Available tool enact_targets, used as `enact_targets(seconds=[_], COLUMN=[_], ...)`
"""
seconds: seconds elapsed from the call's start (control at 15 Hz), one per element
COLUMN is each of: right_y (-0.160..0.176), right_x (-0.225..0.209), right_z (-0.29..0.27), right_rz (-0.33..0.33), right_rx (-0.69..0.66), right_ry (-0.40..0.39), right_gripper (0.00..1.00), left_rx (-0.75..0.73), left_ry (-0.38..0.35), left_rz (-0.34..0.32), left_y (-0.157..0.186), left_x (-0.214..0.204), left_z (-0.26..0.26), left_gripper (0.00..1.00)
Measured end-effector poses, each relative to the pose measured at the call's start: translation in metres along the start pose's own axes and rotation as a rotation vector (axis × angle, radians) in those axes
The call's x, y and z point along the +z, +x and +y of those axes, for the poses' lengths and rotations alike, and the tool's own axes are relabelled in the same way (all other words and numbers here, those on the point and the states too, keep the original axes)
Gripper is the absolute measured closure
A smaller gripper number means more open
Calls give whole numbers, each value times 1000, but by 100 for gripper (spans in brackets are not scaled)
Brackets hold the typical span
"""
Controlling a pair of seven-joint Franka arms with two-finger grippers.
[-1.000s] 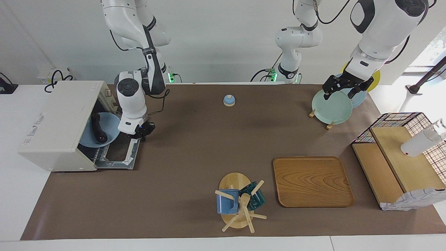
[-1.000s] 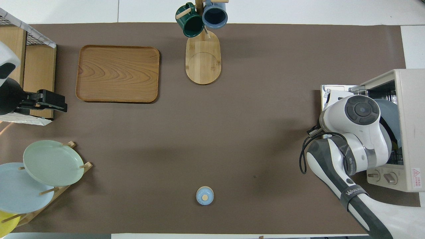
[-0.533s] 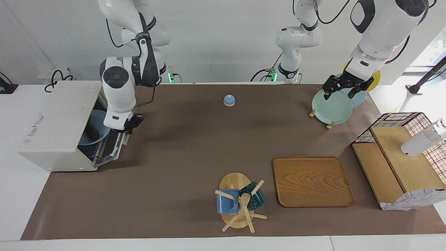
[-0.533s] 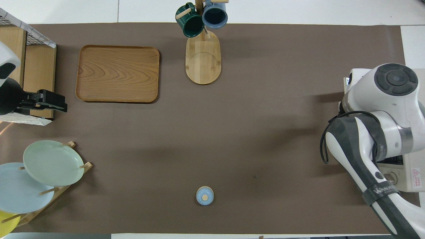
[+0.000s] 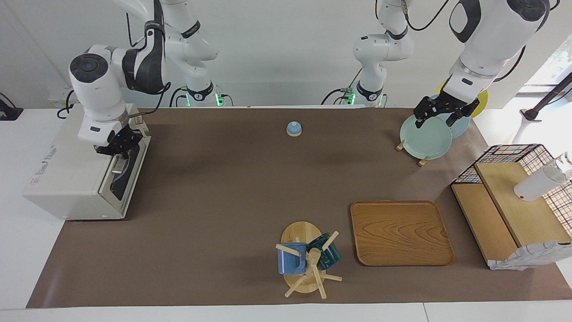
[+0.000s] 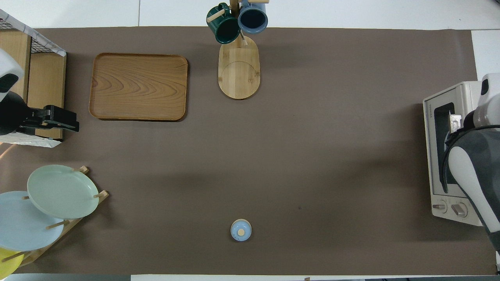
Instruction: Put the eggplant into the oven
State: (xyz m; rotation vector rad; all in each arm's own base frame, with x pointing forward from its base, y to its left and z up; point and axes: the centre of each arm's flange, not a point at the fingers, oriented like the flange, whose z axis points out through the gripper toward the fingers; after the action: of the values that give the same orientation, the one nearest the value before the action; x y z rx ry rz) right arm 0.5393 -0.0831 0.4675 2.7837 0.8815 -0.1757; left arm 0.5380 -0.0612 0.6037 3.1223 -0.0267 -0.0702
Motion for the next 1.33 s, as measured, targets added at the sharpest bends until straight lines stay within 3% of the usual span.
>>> enact_targets(seconds=[0.2,0.33,0.6,0.93,1.13,1.33], right_y=[0,4,12,8,9,14], right_x=[-11,-44,-103,-106,-116,-129], right_z=[-6,-13,-33,-30,-41,-53], right_rz=[-7,-3,48,79,39,51], right_rx=[7,15,35,110,291,373], right_ry=[30,52,73,137,164,214], right_gripper=[96,91,49,0,0,0], left_rx=[0,0,0,0,0,0], left_ry=[0,0,0,0,0,0], left_rz=[0,0,0,0,0,0], left_y=[0,0,0,0,0,0], left_x=[0,0,0,0,0,0], left_z=[0,0,0,0,0,0], left_gripper=[0,0,0,0,0,0])
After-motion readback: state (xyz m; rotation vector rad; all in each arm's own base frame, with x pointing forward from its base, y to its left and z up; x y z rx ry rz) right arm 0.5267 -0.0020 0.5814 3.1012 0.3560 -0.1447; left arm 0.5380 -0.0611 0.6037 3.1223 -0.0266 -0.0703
